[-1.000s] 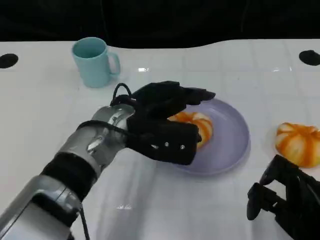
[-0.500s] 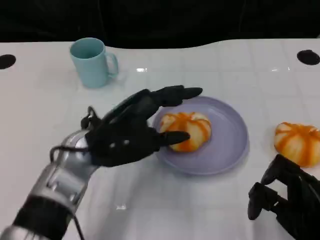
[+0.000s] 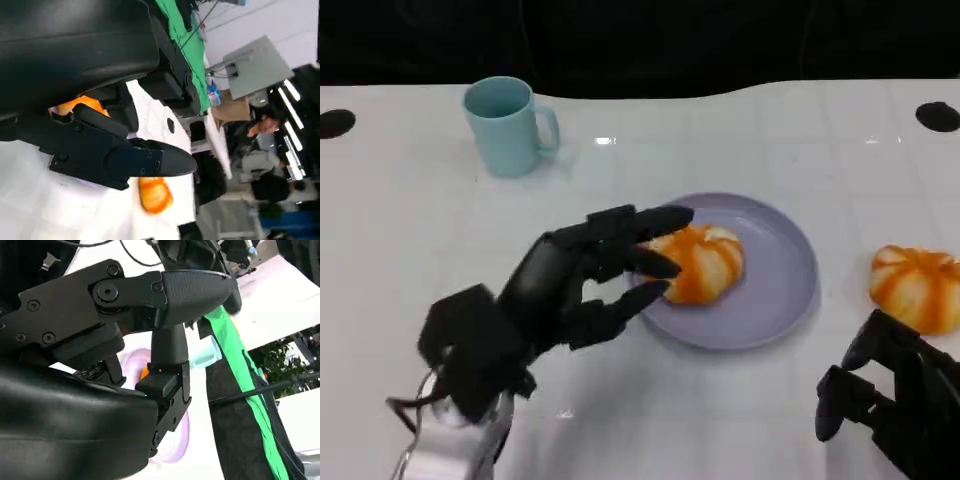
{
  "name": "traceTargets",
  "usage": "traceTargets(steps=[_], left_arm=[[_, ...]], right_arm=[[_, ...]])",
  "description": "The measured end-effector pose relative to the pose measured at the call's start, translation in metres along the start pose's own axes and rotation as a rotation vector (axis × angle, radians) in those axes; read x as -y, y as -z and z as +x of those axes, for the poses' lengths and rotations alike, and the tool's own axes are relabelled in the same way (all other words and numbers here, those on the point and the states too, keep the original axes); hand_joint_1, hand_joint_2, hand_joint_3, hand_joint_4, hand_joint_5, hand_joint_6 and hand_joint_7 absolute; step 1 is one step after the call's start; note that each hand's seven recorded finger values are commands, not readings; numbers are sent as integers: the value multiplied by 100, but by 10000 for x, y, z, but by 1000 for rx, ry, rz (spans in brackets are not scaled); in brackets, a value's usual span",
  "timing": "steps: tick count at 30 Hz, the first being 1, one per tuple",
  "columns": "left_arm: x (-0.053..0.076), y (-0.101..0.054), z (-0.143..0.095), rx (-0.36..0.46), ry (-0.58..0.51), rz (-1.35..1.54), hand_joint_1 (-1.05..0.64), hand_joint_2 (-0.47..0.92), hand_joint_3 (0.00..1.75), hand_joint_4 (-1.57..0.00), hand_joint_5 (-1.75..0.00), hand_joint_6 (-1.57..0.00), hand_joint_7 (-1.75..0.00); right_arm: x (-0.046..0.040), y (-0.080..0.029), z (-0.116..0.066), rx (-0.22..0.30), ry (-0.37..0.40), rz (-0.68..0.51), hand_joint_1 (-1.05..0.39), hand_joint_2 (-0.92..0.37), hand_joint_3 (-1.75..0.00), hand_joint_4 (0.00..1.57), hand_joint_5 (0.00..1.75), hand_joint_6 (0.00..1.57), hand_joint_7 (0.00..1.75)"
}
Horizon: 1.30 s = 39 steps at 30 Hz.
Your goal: Grasp the bread from the table and place it into the plate.
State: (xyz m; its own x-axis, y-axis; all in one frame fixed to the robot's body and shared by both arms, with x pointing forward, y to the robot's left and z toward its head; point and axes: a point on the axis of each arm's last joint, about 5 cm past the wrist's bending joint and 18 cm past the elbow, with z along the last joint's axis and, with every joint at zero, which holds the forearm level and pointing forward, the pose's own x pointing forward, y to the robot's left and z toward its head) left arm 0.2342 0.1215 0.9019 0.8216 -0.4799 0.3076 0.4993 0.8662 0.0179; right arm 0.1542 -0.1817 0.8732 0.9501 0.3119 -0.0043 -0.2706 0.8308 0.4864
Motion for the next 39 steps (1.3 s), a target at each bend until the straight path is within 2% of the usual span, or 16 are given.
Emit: traceTargets(steps=[2, 5, 10, 11, 13, 17, 22, 31, 39], left_arm=[[22, 41, -106, 12, -29, -98, -63, 92, 32, -68, -128, -85, -55], [92, 85, -254, 3, -96, -267, -65, 92, 30, -65, -146, -71, -94], [173, 79, -366, -18, -140, -378, -66, 92, 32, -66, -160, -67, -116], [182, 71, -384, -16, -151, -386, -63, 92, 34, -65, -169, -61, -132], [207, 67, -426, -18, -171, -430, -62, 92, 35, -65, -173, -57, -142], [249, 82, -527, -48, -194, -503, -58, 92, 42, -77, -175, -54, -170], [297, 117, -675, -84, -229, -570, -56, 92, 47, -78, -175, -54, -175], [288, 159, -870, -122, -285, -589, -55, 92, 47, -82, -175, -56, -175], [270, 171, -914, -133, -305, -580, -55, 92, 47, -82, -175, -56, -175]], right_arm=[[0, 0, -1, -1, -1, 1, -61, -92, -40, 73, 175, 57, 162], [1, 0, -4, -1, -2, 3, -61, -92, -41, 73, 175, 56, 162], [1, 0, -5, -1, -6, 3, -61, -92, -41, 73, 175, 56, 163], [2, 1, -6, -2, -6, 4, -60, -92, -41, 74, 175, 56, 163], [3, 1, -8, -3, -6, 5, -60, -92, -41, 74, 175, 56, 164], [-2, -3, -9, -2, -8, 4, -60, -92, -39, 74, 175, 57, 164], [-13, -16, -7, 2, -13, 1, -61, -92, -39, 73, 175, 57, 164], [-23, -18, -4, 5, -11, 1, -61, -92, -38, 74, 175, 58, 163], [-29, -16, 0, 3, -14, -1, -60, -92, -37, 75, 175, 60, 162]])
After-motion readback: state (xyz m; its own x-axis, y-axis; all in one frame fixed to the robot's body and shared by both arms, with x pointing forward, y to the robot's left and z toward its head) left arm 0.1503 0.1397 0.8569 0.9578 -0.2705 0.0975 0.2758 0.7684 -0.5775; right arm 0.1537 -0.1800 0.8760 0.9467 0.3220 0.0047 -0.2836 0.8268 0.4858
